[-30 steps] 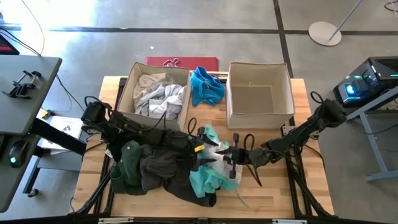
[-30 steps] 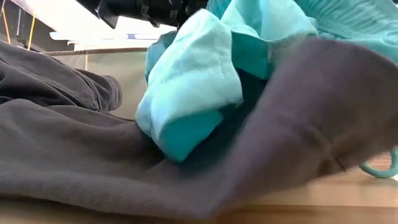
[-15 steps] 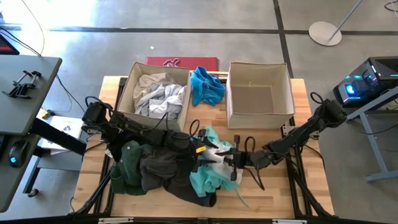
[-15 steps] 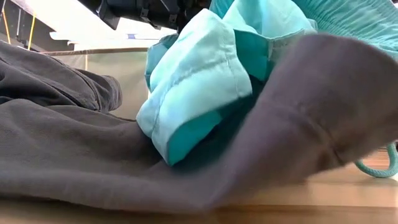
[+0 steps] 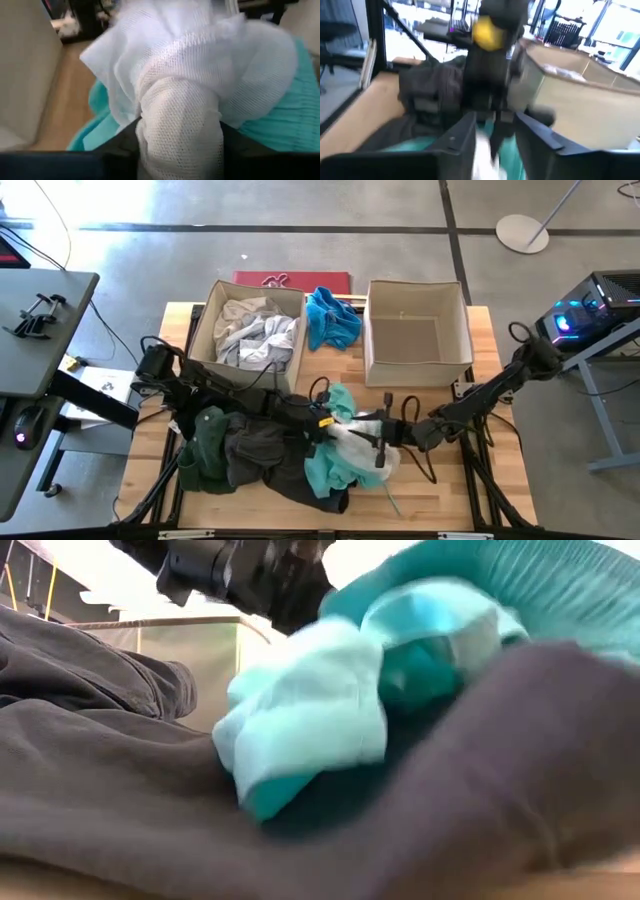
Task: Sort clothes
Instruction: Put the light blue shorts into the left laundry organizer
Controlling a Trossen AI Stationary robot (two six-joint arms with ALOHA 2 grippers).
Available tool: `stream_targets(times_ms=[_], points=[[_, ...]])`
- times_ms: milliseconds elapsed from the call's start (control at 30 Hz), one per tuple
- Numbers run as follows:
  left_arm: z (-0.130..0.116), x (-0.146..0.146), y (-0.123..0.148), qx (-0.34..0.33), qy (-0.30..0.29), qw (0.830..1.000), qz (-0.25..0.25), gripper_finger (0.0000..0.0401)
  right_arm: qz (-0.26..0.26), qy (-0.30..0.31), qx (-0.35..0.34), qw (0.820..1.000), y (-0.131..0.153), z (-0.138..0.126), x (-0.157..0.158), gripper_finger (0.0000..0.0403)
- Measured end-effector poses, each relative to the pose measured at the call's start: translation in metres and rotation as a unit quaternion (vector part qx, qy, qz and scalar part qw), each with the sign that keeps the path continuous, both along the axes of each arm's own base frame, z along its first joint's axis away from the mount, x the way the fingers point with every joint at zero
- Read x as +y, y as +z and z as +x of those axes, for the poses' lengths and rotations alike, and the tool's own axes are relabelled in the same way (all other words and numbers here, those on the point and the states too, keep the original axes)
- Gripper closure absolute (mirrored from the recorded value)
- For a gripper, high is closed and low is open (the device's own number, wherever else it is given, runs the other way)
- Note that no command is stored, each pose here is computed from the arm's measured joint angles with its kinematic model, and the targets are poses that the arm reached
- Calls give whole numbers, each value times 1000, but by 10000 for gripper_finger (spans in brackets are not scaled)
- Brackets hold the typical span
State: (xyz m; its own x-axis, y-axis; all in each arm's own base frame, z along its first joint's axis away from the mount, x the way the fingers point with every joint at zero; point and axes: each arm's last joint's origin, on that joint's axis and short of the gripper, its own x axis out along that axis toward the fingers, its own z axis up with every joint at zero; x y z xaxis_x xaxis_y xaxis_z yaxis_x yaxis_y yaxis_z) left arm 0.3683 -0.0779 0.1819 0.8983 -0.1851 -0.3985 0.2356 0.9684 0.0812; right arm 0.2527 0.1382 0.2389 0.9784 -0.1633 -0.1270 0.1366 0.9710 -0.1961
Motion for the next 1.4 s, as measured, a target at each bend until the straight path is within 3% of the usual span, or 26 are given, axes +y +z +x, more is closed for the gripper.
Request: stream_targets(times_ms=[167, 300, 500, 667, 800, 900, 1000, 1100, 1200, 1267, 1367, 1400], points=[[10, -1, 18, -1, 8, 1000, 26, 348, -5, 20, -9, 1000, 23, -21, -2, 223], [18, -2, 44, -9, 38, 997, 74, 389, -4, 42, -4, 999, 34, -41, -1, 204], [18, -5, 104, -80, 118, 984, 108, 377, 40, 67, -5, 997, 47, -64, -1, 202], [-1, -7, 155, -140, 167, 964, 151, 379, 50, 67, 22, 996, 39, -66, 2, 202], [-27, -6, 187, -149, 272, 920, 239, 382, 58, 59, 43, 996, 30, -63, 4, 202], [-51, 4, 216, -140, 379, 862, 307, 382, 51, 58, 61, 995, 23, -61, 7, 202], [-71, 27, 233, -87, 460, 805, 366, 382, 44, 55, 66, 995, 19, -58, 8, 202], [-87, 59, 242, -38, 529, 758, 378, 381, 41, 48, 70, 996, 16, -55, 7, 202], [-107, 93, 244, -14, 578, 735, 354, 381, 43, 44, 68, 996, 17, -54, 6, 202], [-119, 116, 234, 3, 588, 743, 320, 381, 43, 43, 68, 996, 17, -54, 5, 202], [-133, 150, 207, 58, 562, 801, 198, 381, 43, 42, 68, 996, 17, -53, 5, 202], [-137, 163, 197, 83, 559, 812, 146, 381, 43, 42, 69, 996, 17, -53, 5, 202]])
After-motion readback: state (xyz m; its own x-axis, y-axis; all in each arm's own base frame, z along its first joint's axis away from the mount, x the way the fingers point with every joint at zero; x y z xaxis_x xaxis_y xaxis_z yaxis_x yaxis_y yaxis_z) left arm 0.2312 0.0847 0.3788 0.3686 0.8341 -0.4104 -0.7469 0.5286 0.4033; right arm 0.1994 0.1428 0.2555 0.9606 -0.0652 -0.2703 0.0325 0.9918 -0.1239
